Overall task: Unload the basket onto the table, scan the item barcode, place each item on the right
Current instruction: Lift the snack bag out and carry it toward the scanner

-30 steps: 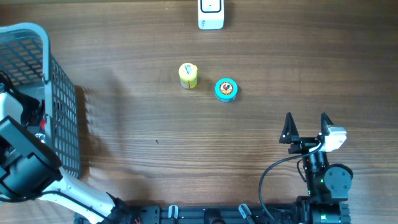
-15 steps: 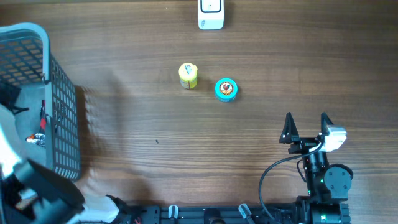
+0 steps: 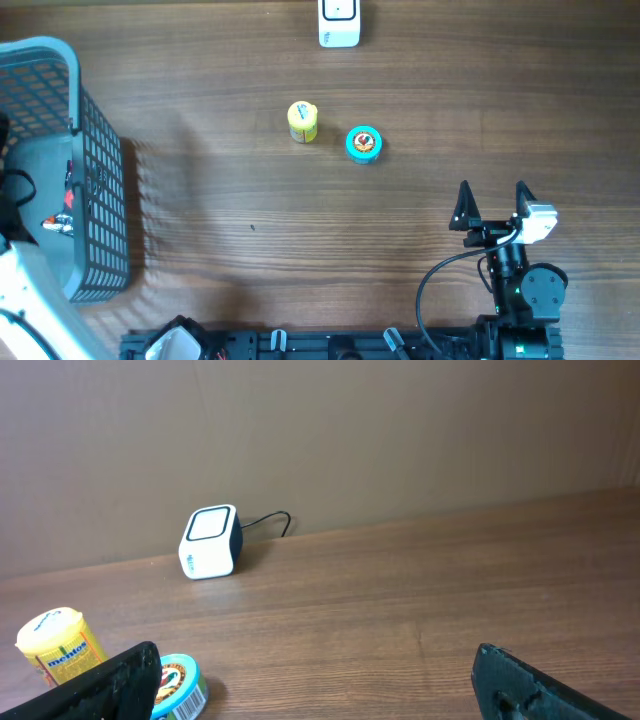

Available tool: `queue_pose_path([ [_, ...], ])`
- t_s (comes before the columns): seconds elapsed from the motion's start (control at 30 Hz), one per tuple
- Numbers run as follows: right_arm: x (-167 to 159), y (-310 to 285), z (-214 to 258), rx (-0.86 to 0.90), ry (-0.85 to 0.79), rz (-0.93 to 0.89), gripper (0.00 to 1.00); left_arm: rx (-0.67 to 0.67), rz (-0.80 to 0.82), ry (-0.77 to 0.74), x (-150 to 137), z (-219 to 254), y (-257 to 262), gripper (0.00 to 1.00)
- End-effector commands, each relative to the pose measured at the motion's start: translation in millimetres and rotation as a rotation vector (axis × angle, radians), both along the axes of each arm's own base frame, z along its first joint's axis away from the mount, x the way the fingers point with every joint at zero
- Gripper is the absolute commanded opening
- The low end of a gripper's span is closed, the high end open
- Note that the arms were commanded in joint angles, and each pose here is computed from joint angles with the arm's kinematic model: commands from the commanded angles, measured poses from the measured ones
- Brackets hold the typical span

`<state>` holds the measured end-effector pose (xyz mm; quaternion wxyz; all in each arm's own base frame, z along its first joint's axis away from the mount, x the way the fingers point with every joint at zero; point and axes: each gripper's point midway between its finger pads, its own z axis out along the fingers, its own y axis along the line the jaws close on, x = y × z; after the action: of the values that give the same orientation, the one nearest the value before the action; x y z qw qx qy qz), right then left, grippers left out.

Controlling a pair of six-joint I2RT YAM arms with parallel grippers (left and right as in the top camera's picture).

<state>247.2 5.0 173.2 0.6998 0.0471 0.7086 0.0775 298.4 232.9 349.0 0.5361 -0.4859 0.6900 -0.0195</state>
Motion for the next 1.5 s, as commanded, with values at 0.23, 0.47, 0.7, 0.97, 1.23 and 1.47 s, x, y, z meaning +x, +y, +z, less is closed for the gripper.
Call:
queue_pose_path([
  [0.23,-0.2,-0.1,1.1,0.008,-0.006,-0.003,1.0,-0.082,-0.377,-0.185,22.9,41.5,-96.2,0.61],
  [0.47,-0.2,-0.1,1.1,0.008,-0.006,-0.003,1.0,-0.069,-0.527,-0.109,66.4,22.1,-166.6,0.6],
  [0.7,-0.2,-0.1,1.1,0.008,-0.006,-0.003,1.0,0.068,-0.621,0.127,111.5,-42.6,-246.0,0.6],
  [0.97,-0.2,-0.1,1.1,0.008,-0.006,-0.003,1.0,0.101,-0.698,0.399,140.4,-146.6,-304.3,0.58],
  [1.23,-0.2,-0.1,1.1,0.008,-0.006,-0.003,1.0,0.055,-0.702,0.6,145.5,-232.7,-317.2,0.56],
  [1.47,-0.2,-0.1,1.1,0.008,-0.006,-0.003,1.0,0.015,-0.691,0.754,128.4,-282.4,-321.7,0.55],
])
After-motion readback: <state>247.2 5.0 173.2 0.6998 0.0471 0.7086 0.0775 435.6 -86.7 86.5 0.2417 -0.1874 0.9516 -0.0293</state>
